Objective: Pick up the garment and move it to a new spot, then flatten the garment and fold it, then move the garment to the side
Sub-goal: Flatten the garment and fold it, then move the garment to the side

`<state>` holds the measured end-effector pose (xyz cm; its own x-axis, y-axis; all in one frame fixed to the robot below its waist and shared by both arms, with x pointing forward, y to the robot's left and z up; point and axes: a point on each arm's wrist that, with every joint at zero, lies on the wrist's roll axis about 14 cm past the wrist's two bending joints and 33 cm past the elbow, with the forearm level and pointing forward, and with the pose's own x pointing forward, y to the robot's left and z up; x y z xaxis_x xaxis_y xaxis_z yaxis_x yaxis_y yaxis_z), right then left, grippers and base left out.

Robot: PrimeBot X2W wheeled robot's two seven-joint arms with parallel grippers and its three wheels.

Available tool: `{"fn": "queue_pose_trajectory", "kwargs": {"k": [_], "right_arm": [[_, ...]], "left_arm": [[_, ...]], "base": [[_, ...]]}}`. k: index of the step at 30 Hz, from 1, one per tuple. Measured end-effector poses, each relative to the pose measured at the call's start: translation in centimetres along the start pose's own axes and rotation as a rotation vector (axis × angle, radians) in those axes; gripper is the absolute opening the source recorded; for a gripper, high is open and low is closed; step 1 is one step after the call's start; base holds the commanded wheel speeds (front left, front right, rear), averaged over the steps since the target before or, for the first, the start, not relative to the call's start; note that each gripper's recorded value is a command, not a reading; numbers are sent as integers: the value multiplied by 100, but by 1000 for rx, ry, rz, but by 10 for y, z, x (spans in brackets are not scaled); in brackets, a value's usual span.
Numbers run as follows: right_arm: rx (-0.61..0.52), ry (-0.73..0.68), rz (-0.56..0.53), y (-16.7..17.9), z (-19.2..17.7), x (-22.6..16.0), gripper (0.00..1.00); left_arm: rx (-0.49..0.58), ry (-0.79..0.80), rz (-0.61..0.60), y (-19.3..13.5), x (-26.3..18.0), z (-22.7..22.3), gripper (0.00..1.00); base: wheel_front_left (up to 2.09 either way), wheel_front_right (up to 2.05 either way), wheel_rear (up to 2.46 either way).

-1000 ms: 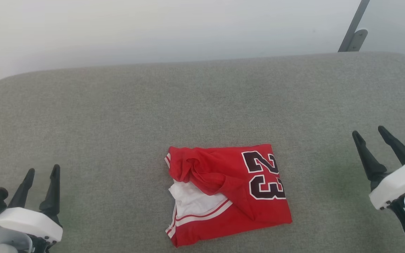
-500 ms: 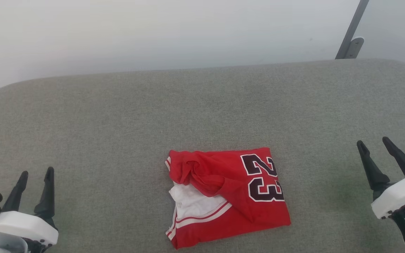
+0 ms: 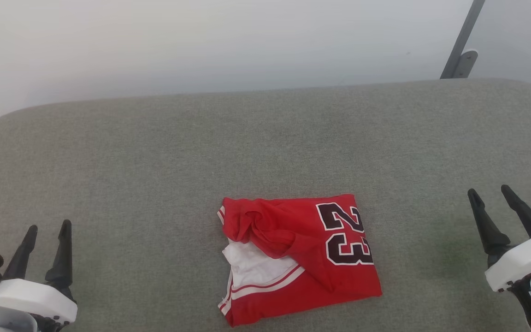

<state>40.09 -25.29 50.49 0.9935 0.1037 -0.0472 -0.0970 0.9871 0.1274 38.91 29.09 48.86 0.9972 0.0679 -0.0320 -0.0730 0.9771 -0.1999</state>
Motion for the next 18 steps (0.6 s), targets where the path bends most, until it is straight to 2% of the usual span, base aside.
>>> {"fn": "queue_pose_trajectory", "kwargs": {"k": [8,12,18], "right_arm": [[40,34,12,9,-9,3,100],[77,105,55,28,-23,8,100],[98,284,178,68,-51,12,100]], "left_arm": [[-1,-2,8,3,-4,1,100],[-1,0,18,6,-8,0,100],[-1,12,38,13,-15,-4,100]], "base": [[0,0,0],[0,0,0],[0,0,0]]}}
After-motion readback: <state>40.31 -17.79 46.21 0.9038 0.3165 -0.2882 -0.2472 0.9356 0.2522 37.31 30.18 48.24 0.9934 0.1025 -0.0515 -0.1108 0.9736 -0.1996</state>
